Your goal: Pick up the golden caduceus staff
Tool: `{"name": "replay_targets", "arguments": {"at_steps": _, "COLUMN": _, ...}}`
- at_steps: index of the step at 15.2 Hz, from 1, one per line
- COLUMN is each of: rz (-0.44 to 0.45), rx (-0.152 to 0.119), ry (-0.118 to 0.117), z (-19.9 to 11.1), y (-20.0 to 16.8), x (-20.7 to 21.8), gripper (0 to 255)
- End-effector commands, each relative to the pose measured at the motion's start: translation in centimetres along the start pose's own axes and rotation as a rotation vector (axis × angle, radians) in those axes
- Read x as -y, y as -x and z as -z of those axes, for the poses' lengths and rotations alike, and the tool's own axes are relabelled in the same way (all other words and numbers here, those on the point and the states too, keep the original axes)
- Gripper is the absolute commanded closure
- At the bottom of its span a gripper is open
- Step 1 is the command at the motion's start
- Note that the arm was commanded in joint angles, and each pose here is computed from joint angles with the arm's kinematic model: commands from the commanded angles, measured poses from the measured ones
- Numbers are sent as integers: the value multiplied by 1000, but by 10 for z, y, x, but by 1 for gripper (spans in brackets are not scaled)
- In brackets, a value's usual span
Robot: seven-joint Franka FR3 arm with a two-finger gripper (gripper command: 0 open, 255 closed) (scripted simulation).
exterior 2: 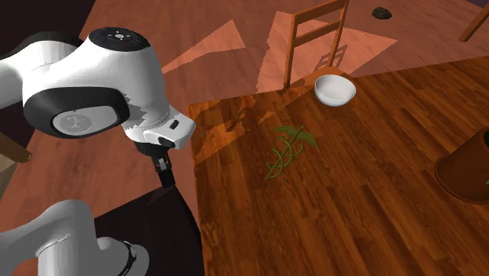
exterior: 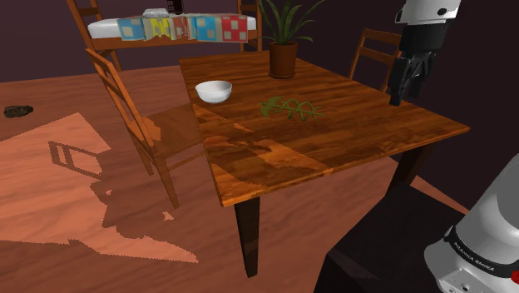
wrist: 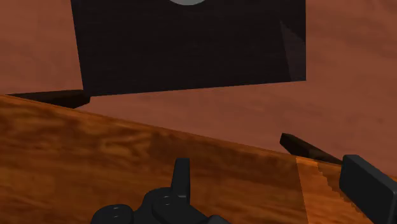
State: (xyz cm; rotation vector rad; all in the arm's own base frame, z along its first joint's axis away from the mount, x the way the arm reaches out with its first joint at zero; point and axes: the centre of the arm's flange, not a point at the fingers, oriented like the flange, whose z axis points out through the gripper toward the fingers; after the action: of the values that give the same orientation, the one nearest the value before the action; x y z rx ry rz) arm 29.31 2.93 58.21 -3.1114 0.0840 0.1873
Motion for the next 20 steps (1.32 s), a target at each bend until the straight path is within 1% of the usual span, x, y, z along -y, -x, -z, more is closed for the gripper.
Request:
{"name": "replay_targets", "arguments": {"at_steps": 1, "rz": 0, "rx": 0, "ry": 0, "z": 0, "y": 0, "x": 0, "gripper": 0}}
{"name": "replay_targets", "arguments": {"at_steps": 11, "rz": 149, "rx": -28, "ry": -10, "z": -28, "y": -124, "x": -17, "gripper": 0}}
{"name": "replay_targets", "arguments": {"at_steps": 20, "rz": 283, "rx": -53, "ry": -20, "z": -50, "y": -237, "x": -16, "gripper": 0}}
